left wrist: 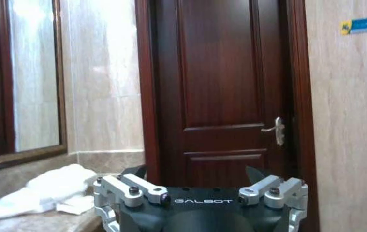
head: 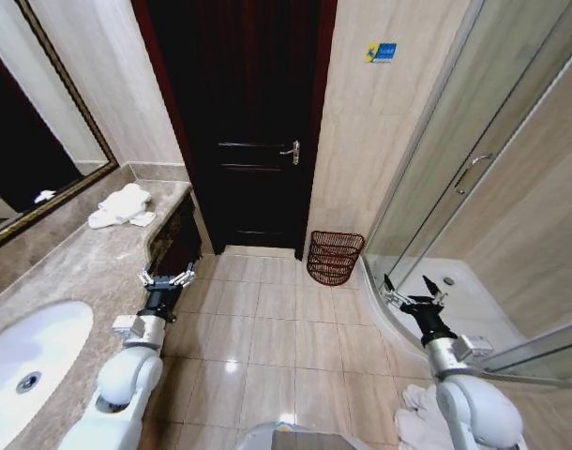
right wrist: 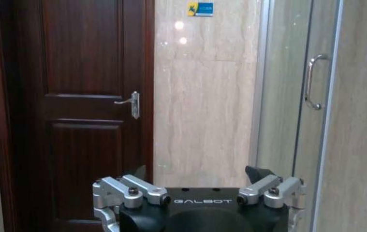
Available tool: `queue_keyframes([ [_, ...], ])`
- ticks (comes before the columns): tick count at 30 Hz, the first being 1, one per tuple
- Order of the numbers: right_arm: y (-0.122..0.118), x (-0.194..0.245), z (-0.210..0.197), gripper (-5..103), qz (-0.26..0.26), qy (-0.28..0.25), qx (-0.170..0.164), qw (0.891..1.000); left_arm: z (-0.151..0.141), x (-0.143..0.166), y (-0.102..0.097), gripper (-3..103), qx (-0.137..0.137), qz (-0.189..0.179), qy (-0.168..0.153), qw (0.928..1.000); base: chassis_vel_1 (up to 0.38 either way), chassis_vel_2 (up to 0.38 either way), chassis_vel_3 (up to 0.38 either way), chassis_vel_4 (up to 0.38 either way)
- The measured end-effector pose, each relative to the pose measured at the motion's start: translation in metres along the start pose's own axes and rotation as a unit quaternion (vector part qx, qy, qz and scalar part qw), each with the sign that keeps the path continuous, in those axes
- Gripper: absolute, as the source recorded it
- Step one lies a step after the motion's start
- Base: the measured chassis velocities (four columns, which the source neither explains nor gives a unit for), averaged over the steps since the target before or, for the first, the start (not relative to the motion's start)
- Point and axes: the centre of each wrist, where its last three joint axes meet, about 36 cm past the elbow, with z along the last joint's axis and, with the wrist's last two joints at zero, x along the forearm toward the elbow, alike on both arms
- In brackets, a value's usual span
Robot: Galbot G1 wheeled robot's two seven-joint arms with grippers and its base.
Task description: Discard the used towel into the hamper.
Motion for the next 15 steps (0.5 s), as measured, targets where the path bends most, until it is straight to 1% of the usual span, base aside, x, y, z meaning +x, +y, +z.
queue_keyframes([
  [2, -0.003, 0.0, 0.001, 100, -0.002, 0.001, 0.005, 1.0, -0.004, 0.004, -0.005, 100, -0.012, -0.021, 0.006, 0.9997, 0.0, 0.0, 0.0, 0.0],
  [3, -0.003, 0.0, 0.001, 100, -0.002, 0.001, 0.006, 1.0, -0.006, 0.006, -0.007, 100, -0.012, -0.031, 0.009, 0.9994, 0.0, 0.0, 0.0, 0.0],
  [5, -0.003, 0.0, 0.001, 100, -0.001, 0.0, 0.006, 1.0, -0.01, 0.01, -0.011, 100, -0.011, -0.037, 0.015, 0.9991, 0.0, 0.0, 0.0, 0.0],
  [7, -0.003, -0.001, 0.0, 100, -0.001, -0.001, 0.006, 1.0, -0.013, 0.013, -0.012, 100, -0.009, -0.035, 0.019, 0.9991, 0.0, 0.0, 0.0, 0.0],
  [9, -0.004, -0.001, 0.0, 100, -0.001, -0.002, 0.005, 1.0, -0.018, 0.018, -0.014, 100, 0.005, -0.017, 0.021, 0.9996, 0.0, 0.0, 0.0, 0.0],
  [10, -0.004, -0.001, 0.0, 100, -0.004, -0.001, 0.001, 1.0, -0.019, 0.02, -0.014, 100, 0.025, 0.002, 0.017, 0.9995, 0.0, 0.0, 0.0, 0.0],
  [14, -0.005, 0.001, 0.0, 100, -0.016, 0.004, -0.005, 1.0, -0.018, 0.019, -0.013, 100, 0.04, 0.017, 0.011, 0.999, 0.0, 0.0, 0.0, 0.0],
  [15, -0.005, 0.001, 0.0, 100, -0.016, 0.004, -0.005, 1.0, -0.018, 0.019, -0.013, 100, 0.04, 0.017, 0.011, 0.999, 0.0, 0.0, 0.0, 0.0],
])
